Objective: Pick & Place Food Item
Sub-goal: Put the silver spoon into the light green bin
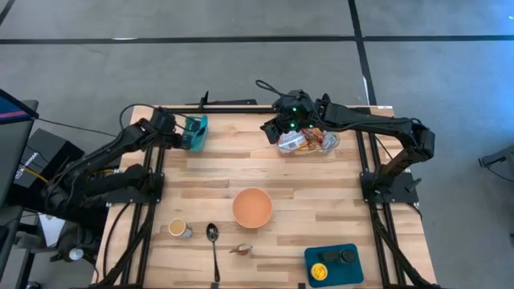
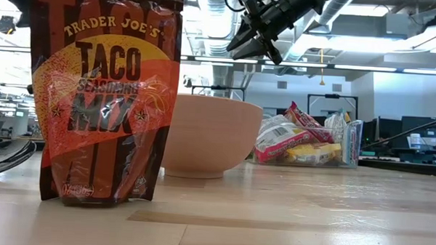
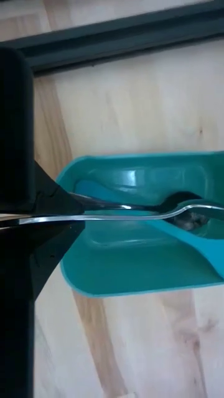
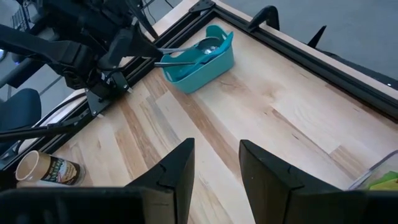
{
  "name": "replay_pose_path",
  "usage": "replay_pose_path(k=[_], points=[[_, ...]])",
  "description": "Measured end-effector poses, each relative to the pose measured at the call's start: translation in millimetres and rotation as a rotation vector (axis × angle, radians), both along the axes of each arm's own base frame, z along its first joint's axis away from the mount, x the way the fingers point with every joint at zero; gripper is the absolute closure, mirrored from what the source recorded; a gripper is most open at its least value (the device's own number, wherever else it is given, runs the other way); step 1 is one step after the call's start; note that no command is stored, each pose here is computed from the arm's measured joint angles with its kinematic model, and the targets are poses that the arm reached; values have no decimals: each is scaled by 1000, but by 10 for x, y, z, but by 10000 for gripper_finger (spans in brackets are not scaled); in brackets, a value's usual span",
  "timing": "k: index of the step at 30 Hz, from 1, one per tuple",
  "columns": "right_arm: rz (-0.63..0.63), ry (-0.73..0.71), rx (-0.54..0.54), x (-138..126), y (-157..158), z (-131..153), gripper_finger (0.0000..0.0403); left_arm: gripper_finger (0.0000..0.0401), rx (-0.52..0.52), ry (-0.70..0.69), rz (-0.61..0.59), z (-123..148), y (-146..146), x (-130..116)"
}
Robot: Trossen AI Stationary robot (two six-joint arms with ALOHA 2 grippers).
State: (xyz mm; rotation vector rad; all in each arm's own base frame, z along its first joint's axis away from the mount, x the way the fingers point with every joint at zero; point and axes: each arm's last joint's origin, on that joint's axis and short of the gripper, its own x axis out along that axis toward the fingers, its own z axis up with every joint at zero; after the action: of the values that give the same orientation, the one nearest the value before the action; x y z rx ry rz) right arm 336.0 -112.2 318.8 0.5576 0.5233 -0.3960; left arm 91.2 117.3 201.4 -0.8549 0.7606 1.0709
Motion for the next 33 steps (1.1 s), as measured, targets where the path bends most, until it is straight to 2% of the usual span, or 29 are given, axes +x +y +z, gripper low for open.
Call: replay_pose_path(k=[9, 33], points=[[13, 5, -18, 0, 1, 0, 282, 398, -48, 36, -5, -81, 46, 39], [14, 5, -20, 0, 0, 0, 282, 386, -57, 14, -37, -83, 52, 57]])
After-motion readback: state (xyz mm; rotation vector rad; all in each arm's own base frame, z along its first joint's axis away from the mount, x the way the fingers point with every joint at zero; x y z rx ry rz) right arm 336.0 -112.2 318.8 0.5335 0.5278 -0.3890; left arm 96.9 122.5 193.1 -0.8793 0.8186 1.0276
